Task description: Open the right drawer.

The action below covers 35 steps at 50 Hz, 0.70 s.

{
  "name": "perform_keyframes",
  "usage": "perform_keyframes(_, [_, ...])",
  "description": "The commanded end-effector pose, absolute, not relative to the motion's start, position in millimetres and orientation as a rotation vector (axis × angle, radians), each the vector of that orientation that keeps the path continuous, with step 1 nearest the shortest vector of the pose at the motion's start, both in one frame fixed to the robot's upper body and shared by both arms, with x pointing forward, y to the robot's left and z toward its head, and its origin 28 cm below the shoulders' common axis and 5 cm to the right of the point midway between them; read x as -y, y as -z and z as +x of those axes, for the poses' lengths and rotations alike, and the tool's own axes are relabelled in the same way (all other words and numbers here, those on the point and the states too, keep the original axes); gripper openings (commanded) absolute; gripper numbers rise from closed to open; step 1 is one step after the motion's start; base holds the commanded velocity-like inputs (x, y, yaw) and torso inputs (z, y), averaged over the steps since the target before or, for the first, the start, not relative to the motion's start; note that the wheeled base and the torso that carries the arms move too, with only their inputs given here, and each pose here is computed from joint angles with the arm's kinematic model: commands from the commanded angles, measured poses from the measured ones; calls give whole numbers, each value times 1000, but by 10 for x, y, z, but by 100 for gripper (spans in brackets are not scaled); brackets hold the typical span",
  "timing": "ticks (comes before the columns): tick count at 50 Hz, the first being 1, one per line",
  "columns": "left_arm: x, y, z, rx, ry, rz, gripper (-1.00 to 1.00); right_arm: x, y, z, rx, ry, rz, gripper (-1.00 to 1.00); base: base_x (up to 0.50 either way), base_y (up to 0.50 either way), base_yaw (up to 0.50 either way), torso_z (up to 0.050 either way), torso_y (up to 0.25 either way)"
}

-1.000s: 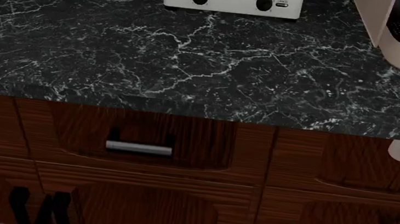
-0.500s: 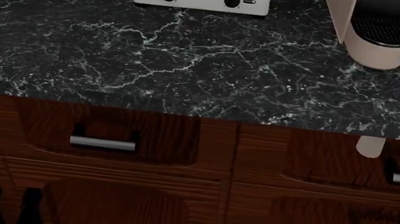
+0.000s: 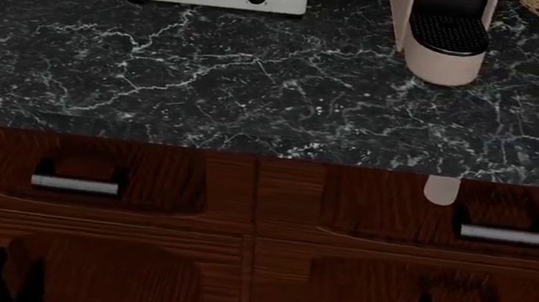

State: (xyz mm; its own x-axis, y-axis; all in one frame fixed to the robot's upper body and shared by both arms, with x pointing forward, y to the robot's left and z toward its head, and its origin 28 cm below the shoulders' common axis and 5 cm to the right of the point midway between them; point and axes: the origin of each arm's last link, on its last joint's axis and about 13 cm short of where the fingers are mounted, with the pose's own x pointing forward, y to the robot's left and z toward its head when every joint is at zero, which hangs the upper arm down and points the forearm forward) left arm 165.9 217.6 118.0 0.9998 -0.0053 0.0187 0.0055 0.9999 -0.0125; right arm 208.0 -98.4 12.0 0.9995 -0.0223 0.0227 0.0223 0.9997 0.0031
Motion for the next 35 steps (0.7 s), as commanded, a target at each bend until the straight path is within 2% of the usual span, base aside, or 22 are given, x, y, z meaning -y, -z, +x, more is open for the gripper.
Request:
perform_keyframes(1, [-2179,-1209,1651,18,6,-15,100,986,-120,2072,24,26,3,100,-8,-273,0,0,0])
perform_keyframes(35, [-2148,-1276,1614,15,9,-18,100,987,-109,2066,23,27,5,100,-8,-281,0,0,0])
